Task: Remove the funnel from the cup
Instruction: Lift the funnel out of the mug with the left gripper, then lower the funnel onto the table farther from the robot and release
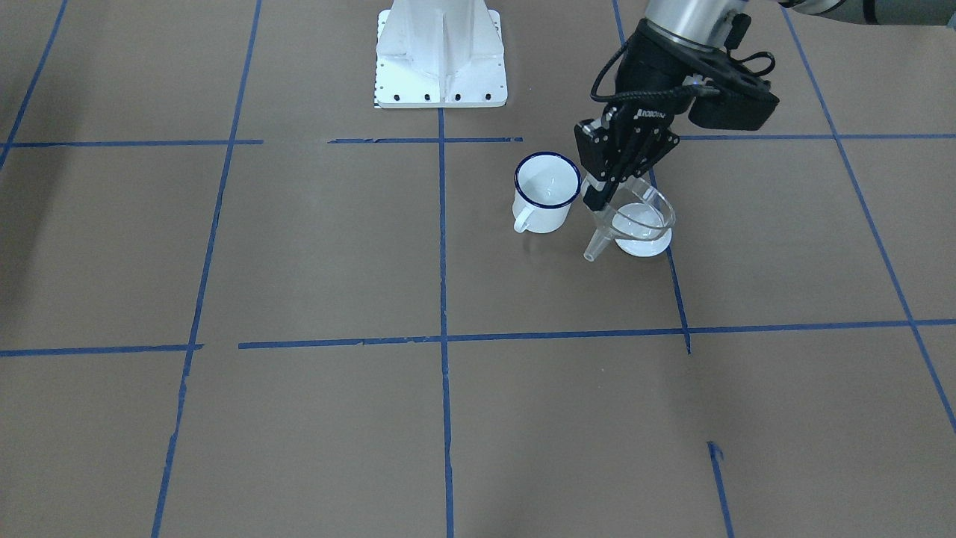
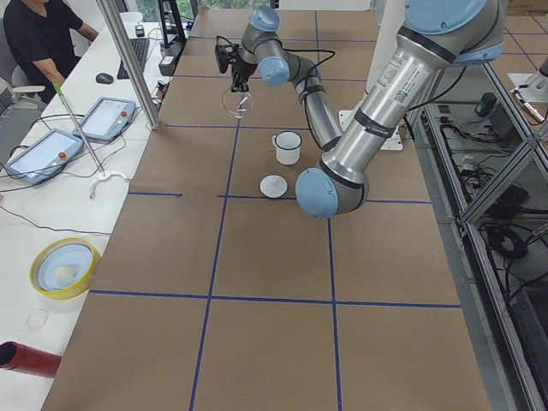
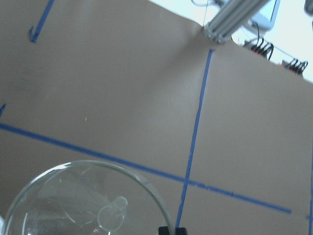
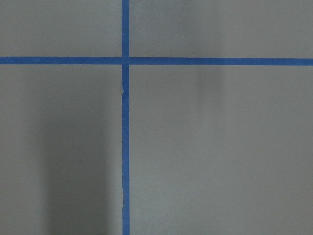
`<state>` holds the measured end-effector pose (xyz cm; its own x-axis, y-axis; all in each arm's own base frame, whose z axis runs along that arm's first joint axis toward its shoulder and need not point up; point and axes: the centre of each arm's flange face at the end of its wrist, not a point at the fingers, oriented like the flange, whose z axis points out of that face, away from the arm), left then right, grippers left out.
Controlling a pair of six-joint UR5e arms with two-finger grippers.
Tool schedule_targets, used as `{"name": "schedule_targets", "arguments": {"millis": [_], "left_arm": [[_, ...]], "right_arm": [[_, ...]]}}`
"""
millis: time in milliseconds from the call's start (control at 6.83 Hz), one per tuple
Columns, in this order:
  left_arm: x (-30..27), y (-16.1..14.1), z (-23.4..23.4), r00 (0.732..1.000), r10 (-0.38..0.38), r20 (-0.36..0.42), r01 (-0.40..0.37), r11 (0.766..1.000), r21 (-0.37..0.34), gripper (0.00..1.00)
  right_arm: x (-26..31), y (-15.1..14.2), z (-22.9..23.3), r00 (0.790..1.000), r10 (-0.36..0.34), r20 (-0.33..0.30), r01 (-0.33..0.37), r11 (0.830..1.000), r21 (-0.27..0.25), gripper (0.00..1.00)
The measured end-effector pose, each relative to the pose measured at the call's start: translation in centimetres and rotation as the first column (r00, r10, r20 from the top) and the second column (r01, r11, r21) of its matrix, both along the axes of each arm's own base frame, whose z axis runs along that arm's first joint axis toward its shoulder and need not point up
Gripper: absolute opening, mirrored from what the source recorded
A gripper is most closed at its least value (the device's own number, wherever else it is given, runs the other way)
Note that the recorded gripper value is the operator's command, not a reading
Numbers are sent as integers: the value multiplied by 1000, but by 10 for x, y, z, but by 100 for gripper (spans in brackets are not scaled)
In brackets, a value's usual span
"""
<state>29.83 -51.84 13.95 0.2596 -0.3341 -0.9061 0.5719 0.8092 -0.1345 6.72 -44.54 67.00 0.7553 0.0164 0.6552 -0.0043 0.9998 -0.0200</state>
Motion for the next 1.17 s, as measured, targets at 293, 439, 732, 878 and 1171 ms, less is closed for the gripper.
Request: {"name": "schedule_targets", "arguments": {"millis": [293,439,732,878,1171], "left_arm": [[13,-45,41,964,-256,-71,250,965,-82,0],[21,-63,66,929,-358,-90,346,930,-124,0],[48,-76,129,840,-517,-167,481,851,-213,0],[76,-70,157,790,-582,-196,535,809,-243,0],[138,-42,190,729,-653,-206,599,754,-269,0]], "right_arm": [[0,0,0,1000,0,0,0,1000,0,100],[0,0,0,1000,0,0,0,1000,0,100],[0,0,0,1000,0,0,0,1000,0,100],[0,0,0,1000,0,0,0,1000,0,100],[0,0,0,1000,0,0,0,1000,0,100]]}}
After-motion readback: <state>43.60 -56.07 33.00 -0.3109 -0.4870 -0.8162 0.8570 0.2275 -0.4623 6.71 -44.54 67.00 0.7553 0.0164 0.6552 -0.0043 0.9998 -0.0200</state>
